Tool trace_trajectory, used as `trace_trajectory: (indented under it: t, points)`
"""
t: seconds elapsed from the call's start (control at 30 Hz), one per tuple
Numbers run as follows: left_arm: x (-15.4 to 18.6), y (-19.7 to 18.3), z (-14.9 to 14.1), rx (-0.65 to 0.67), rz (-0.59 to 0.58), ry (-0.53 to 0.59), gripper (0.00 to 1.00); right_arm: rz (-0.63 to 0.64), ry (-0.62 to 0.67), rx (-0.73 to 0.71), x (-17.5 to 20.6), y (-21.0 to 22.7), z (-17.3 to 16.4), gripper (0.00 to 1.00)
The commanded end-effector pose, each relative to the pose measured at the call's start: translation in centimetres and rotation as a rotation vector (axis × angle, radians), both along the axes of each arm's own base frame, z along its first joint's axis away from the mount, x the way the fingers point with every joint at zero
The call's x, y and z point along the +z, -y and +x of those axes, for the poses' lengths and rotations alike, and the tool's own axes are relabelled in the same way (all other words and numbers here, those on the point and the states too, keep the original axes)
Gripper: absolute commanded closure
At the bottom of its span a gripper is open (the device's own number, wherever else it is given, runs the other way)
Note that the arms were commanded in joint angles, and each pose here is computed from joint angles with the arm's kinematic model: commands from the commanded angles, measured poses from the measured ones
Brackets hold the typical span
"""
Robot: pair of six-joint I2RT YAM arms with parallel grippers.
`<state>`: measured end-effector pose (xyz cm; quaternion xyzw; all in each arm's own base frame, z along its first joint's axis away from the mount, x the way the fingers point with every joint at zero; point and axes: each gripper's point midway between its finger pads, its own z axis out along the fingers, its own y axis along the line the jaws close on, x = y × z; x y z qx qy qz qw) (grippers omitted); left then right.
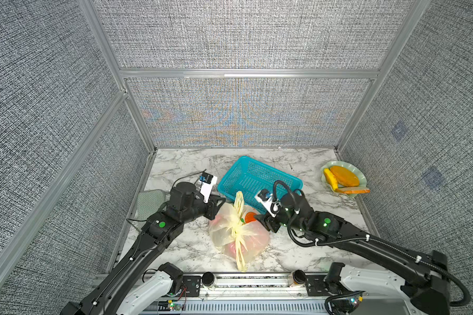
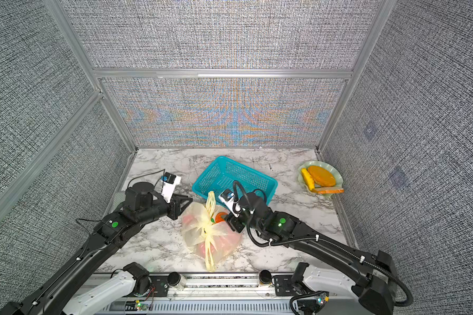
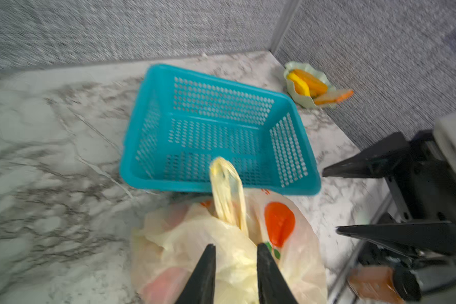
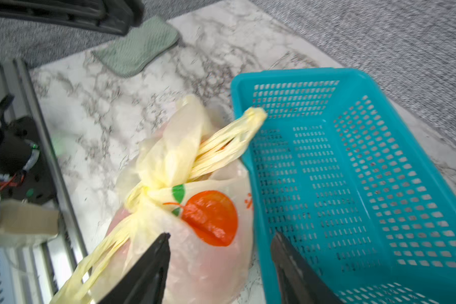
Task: Untie the knot of a plastic bag & take out the apple
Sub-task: Untie the plastic bag at the center of the board.
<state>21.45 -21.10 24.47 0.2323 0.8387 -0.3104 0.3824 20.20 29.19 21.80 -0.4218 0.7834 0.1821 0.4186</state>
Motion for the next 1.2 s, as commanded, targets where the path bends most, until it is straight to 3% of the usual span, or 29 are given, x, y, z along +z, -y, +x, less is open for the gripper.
trace_trajectory:
  t: [0.0,0.17,0.53,0.87,0.9,0.93,0.97,1.17]
  points:
    - [-3.4,1.0,-3.0,-0.062,0.075,-0.14,0.7,-0.11,-0.002,0.033,-1.3,-0.7,-1.3,0.36]
    - [-6.3,2.4,-4.6,-0.087,0.186,-0.204,0.64,-0.19,-0.015,0.039,-3.2,-2.4,-1.3,0.29]
    - [-9.0,1.8,-3.7,-0.017,0.277,-0.264,0.52,-0.254,-0.025,0.065,-5.5,-3.4,-1.0,0.25]
    - [-10.2,2.6,-2.1,0.035,0.299,-0.272,0.56,-0.296,-0.002,0.075,-7.1,-4.7,0.0,0.27]
    - [-10.3,2.5,-1.9,0.044,0.304,-0.273,0.61,-0.301,-0.002,0.078,-7.3,-4.8,0.0,0.29]
    - [-10.4,2.5,-1.8,0.056,0.308,-0.279,0.75,-0.303,0.002,0.078,-7.4,-4.8,0.1,0.32]
    - [-10.6,2.5,-1.8,0.057,0.315,-0.283,0.97,-0.304,0.003,0.078,-7.5,-4.9,0.1,0.37]
    - [-12.3,2.1,-1.9,0.063,0.381,-0.333,1.0,-0.306,0.003,0.078,-7.9,-5.0,0.2,0.76]
